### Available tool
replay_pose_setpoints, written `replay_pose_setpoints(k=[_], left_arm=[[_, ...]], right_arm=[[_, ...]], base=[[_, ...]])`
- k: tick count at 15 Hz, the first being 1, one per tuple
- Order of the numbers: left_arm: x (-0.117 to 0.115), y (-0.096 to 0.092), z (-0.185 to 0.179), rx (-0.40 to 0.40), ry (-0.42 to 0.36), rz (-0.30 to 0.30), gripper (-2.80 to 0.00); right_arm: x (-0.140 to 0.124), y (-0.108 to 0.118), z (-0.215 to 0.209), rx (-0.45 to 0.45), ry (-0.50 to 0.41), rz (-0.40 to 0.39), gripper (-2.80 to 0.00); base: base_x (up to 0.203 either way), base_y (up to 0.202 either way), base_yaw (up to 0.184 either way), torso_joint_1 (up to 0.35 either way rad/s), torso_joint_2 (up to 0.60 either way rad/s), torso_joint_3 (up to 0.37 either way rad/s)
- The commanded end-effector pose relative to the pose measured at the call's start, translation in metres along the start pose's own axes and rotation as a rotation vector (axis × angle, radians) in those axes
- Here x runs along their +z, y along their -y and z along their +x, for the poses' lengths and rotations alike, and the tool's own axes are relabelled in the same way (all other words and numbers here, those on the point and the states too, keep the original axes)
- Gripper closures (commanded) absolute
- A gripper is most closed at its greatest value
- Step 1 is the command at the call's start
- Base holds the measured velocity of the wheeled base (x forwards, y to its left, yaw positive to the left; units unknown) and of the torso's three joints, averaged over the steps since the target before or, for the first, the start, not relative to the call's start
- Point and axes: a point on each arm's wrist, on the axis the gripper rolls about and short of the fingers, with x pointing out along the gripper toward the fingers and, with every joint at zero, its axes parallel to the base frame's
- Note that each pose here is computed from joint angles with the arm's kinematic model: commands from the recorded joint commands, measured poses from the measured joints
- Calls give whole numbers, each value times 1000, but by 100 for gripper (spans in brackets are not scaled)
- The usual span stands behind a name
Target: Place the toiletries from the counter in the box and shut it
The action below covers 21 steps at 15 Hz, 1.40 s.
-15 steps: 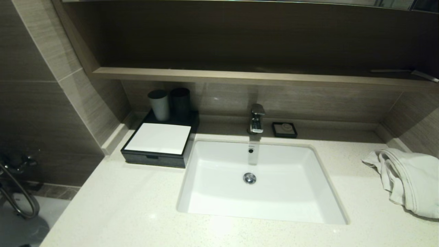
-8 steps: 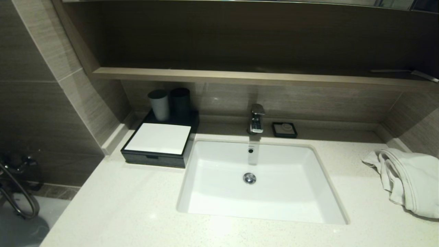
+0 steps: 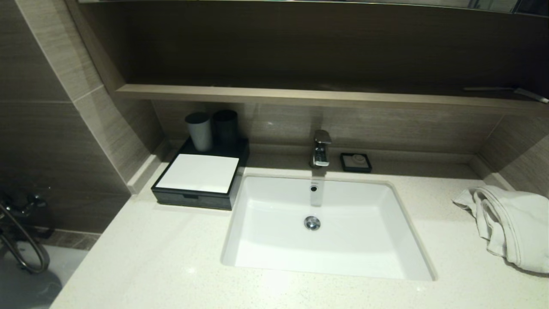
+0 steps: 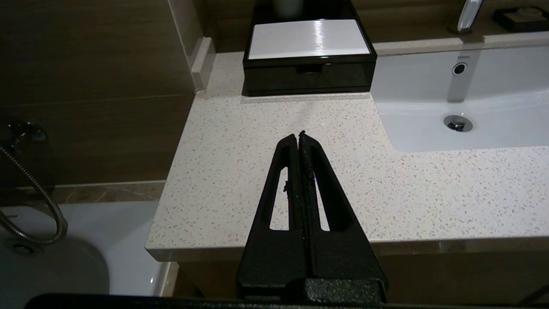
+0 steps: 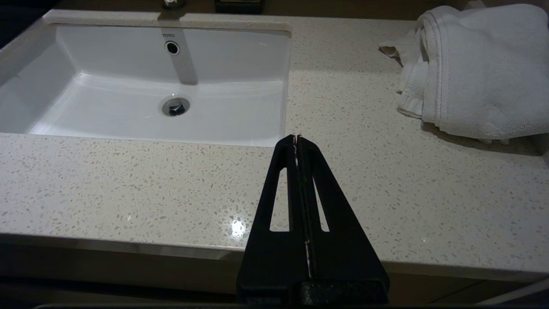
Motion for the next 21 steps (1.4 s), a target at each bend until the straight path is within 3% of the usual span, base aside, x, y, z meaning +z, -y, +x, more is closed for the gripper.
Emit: replay_pose_setpoints(k=[1,7,10,12,21], left_arm=[[1,0,-2,3,27,3,0],[-1,0,-3,10,7,0,0],[-5,-1,-2,64,-25,-1,0],[-11,-1,-2,90,-71,-37,0],[-11,-1,-2,89,-72,-44,0]], right_arm=[[0,0,0,0,0,0,0],[0,0,0,0,0,0,0],[0,0,0,0,0,0,0],[0,0,0,0,0,0,0],[0,0,0,0,0,0,0]], base=[[0,0,0,0,0,0],[0,0,0,0,0,0],[0,0,0,0,0,0],[0,0,0,0,0,0],[0,0,0,0,0,0]])
